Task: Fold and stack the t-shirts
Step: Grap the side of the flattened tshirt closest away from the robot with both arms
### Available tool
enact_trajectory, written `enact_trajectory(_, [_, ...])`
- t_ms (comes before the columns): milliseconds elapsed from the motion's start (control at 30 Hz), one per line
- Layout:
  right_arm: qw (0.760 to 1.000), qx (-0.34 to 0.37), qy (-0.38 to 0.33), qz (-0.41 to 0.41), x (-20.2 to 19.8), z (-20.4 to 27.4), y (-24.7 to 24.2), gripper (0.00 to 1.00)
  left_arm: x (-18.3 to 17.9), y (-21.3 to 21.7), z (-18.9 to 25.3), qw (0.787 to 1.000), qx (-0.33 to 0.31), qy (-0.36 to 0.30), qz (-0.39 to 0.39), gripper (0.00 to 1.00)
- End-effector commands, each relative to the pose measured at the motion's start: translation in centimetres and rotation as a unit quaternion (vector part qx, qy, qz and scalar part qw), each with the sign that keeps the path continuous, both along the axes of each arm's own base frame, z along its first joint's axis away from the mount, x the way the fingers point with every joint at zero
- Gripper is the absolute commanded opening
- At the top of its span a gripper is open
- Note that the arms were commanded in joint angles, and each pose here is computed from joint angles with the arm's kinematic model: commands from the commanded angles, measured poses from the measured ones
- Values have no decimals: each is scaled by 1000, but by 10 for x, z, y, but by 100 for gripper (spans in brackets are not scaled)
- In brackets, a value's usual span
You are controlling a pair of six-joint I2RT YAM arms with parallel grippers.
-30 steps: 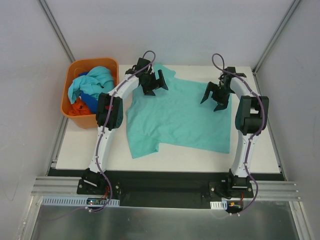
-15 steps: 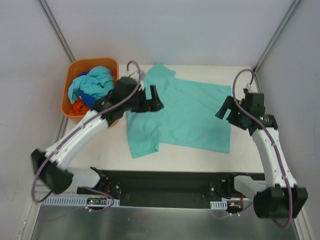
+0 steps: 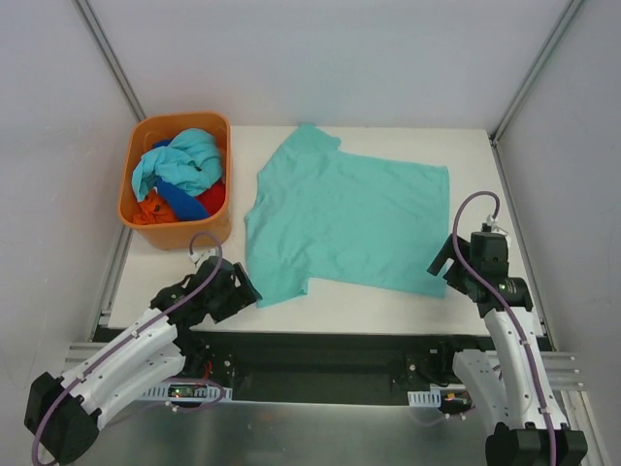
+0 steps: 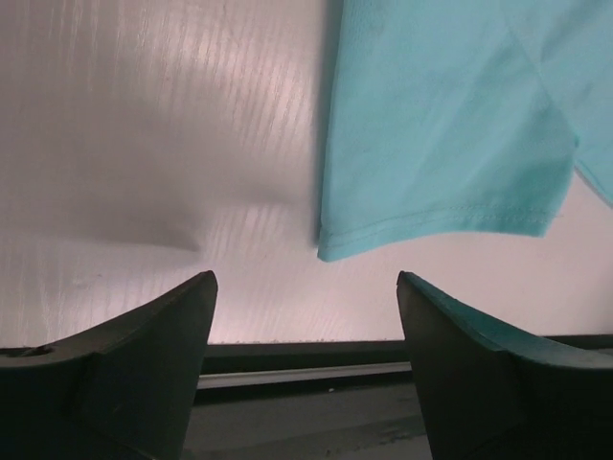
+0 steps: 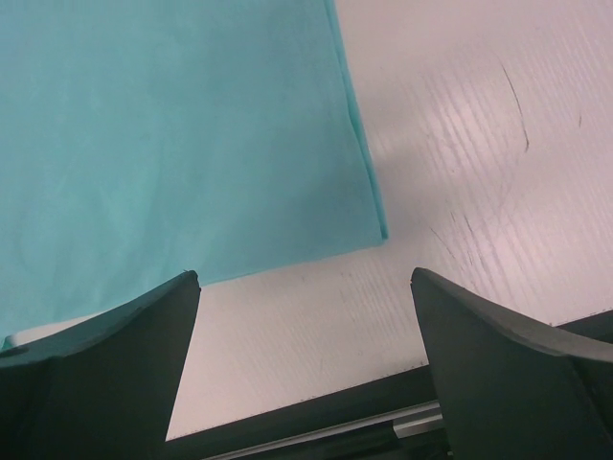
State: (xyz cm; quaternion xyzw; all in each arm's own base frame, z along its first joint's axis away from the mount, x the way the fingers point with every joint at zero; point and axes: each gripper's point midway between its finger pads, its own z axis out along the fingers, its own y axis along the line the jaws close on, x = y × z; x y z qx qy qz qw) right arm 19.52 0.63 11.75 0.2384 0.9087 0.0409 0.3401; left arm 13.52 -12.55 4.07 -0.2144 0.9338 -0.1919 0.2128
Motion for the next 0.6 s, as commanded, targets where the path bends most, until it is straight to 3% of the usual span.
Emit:
enact_trajectory(0, [999,-7,19,-37,-1,-13,-8,97,22,-7,2,999,-11,-15,45,70])
enact_trajectory(167, [998,-4,37,-43,-3,-22,-8,97,33,-19,-6,1000,0,8,30,41])
enact_trajectory(267, [996,-17,55,-63,-7,-27,-15,97,31,-24,-10,1000,-2,20,17,32])
enact_trajectory(467, [991,-20,90,-100,-17,-36,-21,97,21,-27,-30,999,-17,37,8,24])
enact_trajectory(567, [988,-22,103,-112,-22,-39,-25,97,17,-32,-34,998,-29,48,-2,15])
